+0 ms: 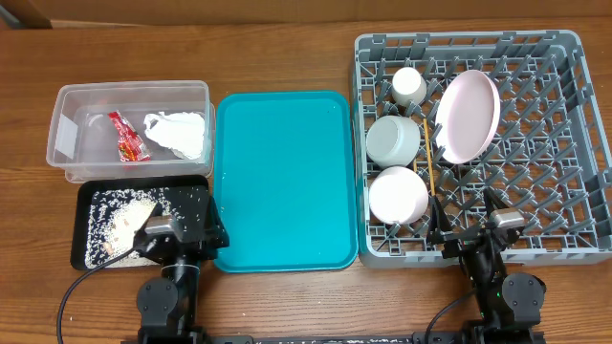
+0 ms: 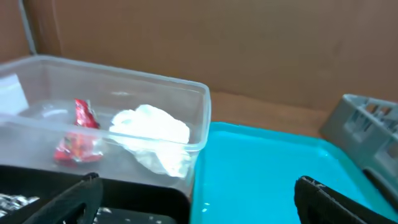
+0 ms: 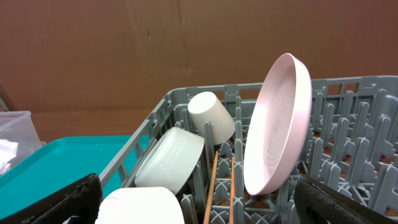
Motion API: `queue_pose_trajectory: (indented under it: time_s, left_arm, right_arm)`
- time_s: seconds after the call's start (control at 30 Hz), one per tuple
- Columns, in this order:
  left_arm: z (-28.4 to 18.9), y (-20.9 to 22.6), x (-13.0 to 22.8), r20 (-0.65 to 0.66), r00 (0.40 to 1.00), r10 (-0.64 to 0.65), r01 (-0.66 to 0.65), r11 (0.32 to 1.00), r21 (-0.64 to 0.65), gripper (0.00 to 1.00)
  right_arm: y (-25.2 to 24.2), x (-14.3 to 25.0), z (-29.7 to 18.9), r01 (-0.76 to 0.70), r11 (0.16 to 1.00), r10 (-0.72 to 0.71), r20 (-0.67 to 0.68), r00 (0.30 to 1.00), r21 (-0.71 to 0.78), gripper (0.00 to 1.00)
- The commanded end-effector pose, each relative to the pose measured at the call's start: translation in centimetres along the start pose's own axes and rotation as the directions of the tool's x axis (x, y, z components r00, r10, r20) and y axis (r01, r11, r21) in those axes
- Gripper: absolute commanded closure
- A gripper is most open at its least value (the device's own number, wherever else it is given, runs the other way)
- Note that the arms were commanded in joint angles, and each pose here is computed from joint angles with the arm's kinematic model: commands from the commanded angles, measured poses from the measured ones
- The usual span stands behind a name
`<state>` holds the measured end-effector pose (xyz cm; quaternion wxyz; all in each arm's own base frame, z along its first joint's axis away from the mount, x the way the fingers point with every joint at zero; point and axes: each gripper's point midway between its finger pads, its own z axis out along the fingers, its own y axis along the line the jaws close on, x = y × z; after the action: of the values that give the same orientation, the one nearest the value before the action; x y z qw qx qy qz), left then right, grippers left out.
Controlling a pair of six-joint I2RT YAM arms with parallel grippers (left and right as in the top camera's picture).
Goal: Sort waste into correct bins and load items into the dishwasher
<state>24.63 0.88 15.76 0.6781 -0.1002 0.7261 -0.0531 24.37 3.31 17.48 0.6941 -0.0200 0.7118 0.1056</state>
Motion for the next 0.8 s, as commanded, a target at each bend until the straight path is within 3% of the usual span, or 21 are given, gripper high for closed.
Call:
queue_pose_trajectory:
  time_s: [0.0, 0.37, 0.77]
  left_arm:
    - [0.0, 0.6, -0.2, 0.008, 0.977, 0.214, -0.214, 0.976, -0.032, 0.00]
    - [-0.1, -1.0, 0.3, 0.002, 0.975, 0.222, -0.222, 0.973, 0.064, 0.00]
    - [-0.1, -1.0, 0.4, 0.000, 0.976, 0.219, -0.218, 0.974, 0.066, 0.00]
  right_arm:
    - [-0.1, 0.2, 0.0, 0.007, 1.000, -0.007, 0.005, 1.000, 0.003, 0.00]
    - [-0.1, 0.2, 0.0, 0.007, 1.000, -0.007, 0.005, 1.000, 0.003, 0.00]
    - [-0.1, 0.2, 0.0, 0.007, 1.000, -0.007, 0.005, 1.000, 0.003, 0.00]
